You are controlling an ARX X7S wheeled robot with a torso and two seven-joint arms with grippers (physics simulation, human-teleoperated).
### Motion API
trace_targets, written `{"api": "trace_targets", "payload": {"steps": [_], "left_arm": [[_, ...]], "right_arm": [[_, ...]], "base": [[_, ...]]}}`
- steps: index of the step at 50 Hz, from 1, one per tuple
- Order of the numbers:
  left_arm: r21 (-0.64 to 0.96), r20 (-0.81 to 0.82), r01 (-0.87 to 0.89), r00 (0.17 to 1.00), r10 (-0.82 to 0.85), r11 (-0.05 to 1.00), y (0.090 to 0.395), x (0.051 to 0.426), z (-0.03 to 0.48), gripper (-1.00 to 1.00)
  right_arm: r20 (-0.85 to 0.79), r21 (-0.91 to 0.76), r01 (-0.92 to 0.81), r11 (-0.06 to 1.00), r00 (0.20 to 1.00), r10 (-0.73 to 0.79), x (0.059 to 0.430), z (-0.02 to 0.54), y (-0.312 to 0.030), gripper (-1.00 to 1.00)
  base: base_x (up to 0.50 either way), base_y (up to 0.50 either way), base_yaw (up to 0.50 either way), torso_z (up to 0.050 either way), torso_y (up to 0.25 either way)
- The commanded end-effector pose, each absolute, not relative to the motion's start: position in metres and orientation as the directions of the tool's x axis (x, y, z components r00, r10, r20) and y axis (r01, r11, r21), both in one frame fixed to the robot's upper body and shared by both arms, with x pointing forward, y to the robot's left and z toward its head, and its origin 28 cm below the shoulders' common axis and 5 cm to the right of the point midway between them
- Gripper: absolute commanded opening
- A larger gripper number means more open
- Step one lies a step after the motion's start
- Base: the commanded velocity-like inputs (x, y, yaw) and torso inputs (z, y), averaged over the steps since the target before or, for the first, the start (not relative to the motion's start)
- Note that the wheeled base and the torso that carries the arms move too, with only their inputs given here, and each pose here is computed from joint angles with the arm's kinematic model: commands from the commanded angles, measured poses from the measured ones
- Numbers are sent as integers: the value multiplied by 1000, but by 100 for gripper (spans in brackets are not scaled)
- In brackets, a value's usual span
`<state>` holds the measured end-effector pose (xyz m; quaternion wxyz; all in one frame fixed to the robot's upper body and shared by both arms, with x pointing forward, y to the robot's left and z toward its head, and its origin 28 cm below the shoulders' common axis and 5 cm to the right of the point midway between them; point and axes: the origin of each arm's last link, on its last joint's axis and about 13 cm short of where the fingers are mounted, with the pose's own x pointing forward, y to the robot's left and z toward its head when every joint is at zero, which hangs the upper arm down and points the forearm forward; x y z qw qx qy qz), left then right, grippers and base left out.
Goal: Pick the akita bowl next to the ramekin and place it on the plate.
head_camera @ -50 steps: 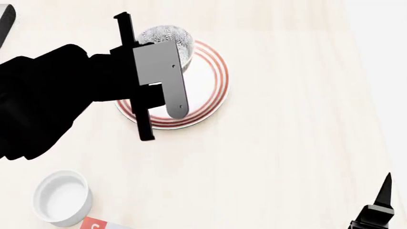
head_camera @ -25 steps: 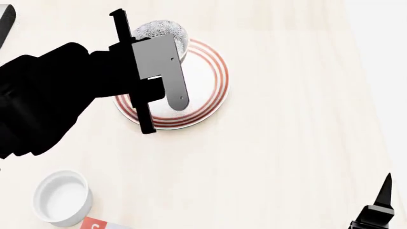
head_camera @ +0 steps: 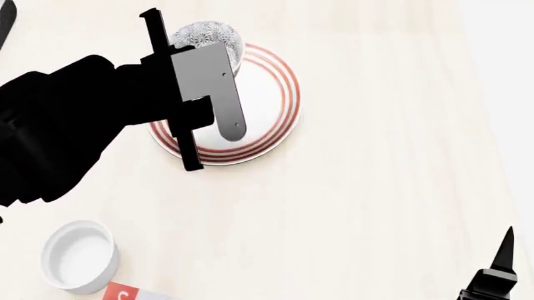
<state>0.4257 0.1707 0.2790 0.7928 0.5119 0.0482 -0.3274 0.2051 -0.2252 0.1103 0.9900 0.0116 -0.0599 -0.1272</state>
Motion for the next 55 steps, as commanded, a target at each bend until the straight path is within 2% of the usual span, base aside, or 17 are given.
{"api": "trace_targets", "payload": {"steps": [1, 55], "left_arm": [[789, -394, 553, 789, -471, 267, 170, 427, 282, -100], [799, -399, 553, 782, -478, 238, 169, 426, 276, -100]], "right_arm": [[115, 39, 250, 968, 961, -252, 205, 111, -225, 100], [115, 39, 251, 967, 960, -253, 205, 110, -225, 100]], "base": [[0, 0, 0, 0, 0], [0, 0, 0, 0, -4]]}}
